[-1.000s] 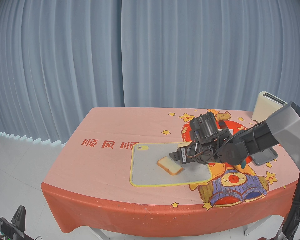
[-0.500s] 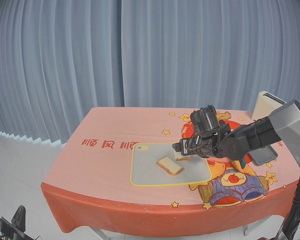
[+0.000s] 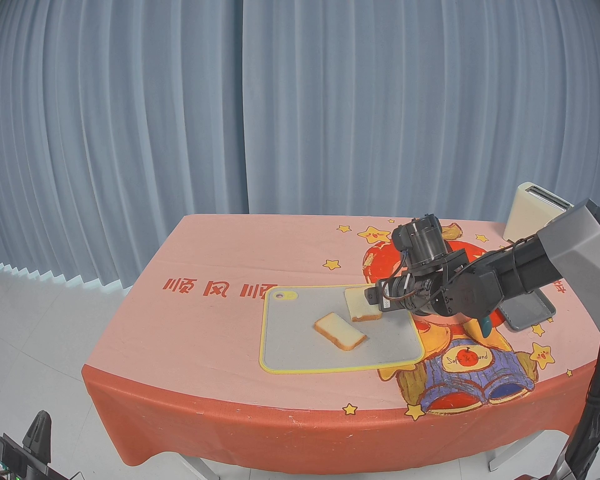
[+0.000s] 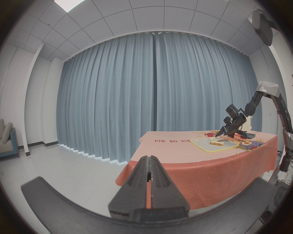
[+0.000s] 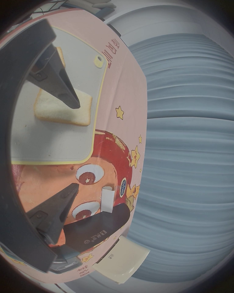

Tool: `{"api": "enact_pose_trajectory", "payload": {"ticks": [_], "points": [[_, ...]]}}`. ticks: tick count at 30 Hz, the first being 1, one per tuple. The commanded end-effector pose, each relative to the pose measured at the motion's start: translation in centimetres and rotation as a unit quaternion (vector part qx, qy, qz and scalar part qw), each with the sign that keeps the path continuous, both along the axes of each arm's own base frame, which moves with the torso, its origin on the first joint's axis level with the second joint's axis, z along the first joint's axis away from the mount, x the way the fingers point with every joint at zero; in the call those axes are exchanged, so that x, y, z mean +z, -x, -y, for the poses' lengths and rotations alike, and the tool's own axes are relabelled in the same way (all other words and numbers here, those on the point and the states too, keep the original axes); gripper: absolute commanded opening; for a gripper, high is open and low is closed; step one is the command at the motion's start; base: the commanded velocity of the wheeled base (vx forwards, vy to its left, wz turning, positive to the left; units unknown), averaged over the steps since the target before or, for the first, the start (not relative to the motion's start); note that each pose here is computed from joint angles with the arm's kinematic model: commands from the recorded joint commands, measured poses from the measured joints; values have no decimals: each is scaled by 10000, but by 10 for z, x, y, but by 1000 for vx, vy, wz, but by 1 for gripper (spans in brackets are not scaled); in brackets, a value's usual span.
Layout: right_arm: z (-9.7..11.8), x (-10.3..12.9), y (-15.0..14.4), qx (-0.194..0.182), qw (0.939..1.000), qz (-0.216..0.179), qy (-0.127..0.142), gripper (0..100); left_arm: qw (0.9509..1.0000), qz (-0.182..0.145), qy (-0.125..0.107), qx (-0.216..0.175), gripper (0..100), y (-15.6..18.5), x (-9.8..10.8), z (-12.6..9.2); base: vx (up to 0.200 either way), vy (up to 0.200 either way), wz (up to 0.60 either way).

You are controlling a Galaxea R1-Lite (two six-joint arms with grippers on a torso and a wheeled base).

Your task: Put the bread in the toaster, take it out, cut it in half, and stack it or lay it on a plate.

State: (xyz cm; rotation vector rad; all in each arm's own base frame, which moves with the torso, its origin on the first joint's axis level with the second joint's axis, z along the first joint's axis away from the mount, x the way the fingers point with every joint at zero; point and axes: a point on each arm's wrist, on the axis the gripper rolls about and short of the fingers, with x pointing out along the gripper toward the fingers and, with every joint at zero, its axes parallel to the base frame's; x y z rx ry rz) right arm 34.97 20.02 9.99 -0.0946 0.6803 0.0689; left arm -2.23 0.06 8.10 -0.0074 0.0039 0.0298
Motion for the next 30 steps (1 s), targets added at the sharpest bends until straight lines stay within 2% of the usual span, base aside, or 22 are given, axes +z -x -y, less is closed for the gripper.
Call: {"api": "enact_pose_trajectory", "payload": {"ticks": [1,17,18,30], "points": [[2,-2,-1,-31,10000,-15,5,100,10000,-79,1,4,0,-1,-5,0,0,0,0],[5,-14,3,-39,9998,-186,107,100,10000,-87,1,4,0,-1,-5,0,0,0,0],[5,-14,4,-26,9997,-193,117,0,10000,-87,1,4,0,-1,-5,0,0,0,0],[2,-26,3,-39,9994,-309,158,0,10000,-87,1,4,0,-1,-5,0,0,0,0]]}}
